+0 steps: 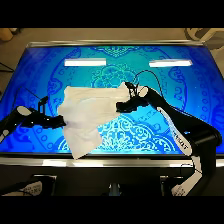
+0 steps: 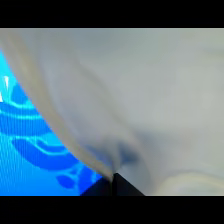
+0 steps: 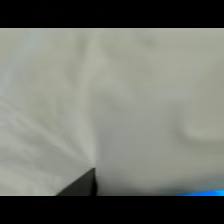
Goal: Fold the shirts.
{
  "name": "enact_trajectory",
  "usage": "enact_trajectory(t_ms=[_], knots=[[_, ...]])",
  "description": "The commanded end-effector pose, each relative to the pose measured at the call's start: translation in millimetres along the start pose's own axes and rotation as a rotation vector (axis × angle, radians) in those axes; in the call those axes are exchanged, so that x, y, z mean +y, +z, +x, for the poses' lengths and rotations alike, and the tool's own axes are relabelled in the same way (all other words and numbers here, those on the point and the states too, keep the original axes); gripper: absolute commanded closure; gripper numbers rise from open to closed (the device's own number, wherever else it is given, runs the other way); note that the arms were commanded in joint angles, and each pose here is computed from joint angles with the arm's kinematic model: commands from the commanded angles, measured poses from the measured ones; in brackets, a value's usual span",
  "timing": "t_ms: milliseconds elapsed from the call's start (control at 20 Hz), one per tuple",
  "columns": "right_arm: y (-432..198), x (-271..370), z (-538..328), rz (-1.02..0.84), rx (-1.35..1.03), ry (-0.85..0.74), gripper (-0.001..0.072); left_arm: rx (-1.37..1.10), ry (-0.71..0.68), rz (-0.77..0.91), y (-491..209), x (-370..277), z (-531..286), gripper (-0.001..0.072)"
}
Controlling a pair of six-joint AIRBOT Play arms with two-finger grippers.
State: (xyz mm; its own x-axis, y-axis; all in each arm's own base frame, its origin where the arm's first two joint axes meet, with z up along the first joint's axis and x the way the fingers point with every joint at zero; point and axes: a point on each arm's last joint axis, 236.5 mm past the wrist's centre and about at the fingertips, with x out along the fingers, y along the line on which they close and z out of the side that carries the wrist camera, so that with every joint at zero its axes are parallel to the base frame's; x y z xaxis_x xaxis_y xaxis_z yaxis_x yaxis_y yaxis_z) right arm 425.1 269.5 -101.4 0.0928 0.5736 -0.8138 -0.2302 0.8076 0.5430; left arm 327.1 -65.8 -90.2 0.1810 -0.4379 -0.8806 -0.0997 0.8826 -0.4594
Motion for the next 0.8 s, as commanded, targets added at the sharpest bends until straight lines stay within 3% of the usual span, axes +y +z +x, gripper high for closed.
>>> enact_trajectory(t_ms=[0,200,400,550,750], knots=[[13,10,3,0.032,-0.055,0.003,0.069,-0.066,-0.004,0.061,9,-11,-19,0.068],[51,47,-88,-0.439,-0.188,-0.067,0.0691,-0.322,-0.013,0.194,54,-56,-101,0.0682],[91,143,-325,-0.883,-0.628,-0.317,0.069,-1.043,-0.103,0.455,90,-192,-362,0.0682],[44,229,-489,-1.023,-1.009,-0.394,0.069,-1.594,-0.215,0.588,9,-273,-556,0.0682],[-37,262,-558,-1.025,-1.14,-0.362,0.0689,-1.759,-0.292,0.69,-80,-301,-616,0.0682]])
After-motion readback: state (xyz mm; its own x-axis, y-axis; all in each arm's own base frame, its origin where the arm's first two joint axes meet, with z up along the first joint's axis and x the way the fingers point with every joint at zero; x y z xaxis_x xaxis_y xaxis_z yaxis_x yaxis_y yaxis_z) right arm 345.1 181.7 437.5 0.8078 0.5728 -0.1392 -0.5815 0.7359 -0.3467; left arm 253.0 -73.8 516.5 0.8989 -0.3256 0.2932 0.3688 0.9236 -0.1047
